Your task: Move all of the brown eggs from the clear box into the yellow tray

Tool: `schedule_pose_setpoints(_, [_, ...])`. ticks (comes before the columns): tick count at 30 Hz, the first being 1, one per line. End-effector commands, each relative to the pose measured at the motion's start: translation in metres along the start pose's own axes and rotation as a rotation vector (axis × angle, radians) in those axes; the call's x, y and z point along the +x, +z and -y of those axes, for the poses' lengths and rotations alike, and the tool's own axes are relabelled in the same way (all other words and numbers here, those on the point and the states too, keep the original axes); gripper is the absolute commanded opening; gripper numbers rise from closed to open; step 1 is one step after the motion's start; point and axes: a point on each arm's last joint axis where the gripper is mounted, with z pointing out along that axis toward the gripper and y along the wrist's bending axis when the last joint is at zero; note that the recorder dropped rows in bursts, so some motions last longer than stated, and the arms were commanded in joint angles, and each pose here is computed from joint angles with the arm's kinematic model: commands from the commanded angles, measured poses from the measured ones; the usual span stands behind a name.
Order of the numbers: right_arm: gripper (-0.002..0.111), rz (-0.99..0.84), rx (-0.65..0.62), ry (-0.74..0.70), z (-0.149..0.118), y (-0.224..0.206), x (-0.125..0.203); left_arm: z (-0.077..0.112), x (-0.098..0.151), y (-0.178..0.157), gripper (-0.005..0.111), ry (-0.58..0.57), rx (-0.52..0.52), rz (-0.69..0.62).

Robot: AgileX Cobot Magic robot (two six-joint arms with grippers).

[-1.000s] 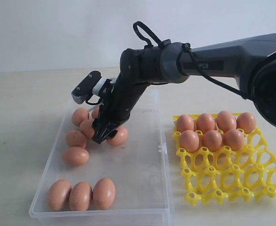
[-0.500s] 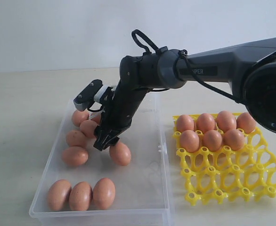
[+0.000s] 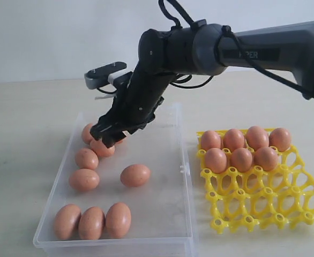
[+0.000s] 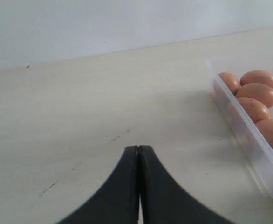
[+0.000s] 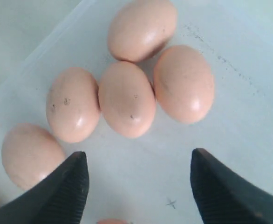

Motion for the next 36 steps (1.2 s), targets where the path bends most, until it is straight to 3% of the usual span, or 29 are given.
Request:
schedule_pose_setpoints(1, [0.061,0.009,-0.002,0.198,-0.001,-0.007,-0.002,0.000,-0.003,0.000,0.000,-0.005,0.004,0.017])
schedule_pose_setpoints(6, [0.061,0.056,0.002,0.208,-0.001,-0.006,-0.006,0.000,-0.003,0.000,0.000,-0.005,0.004,0.017])
schedule_pose_setpoints(16, [0.060,-0.073,-0.038,0.165,-0.016,-0.004,0.005,0.000,-0.003,0.000,0.000,-0.005,0.004,0.017])
schedule_pose_setpoints(24, [0.060,-0.183,-0.082,-0.037,-0.054,0.001,0.015,0.000,-0.003,0.000,0.000,-0.005,0.004,0.017])
schedule_pose_setpoints(29, [0.060,-0.270,-0.096,-0.215,-0.057,-0.001,0.024,0.000,-0.003,0.000,0.000,-0.005,0.004,0.017])
schedule_pose_setpoints(32, [0.060,-0.260,-0.101,-0.395,-0.058,0.000,0.023,0.000,-0.003,0.000,0.000,-0.005,0.004,0.017])
schedule_pose_setpoints(36, [0.060,-0.228,-0.078,-0.409,-0.059,0.002,0.020,0.000,-0.003,0.000,0.000,-0.005,0.004,0.017])
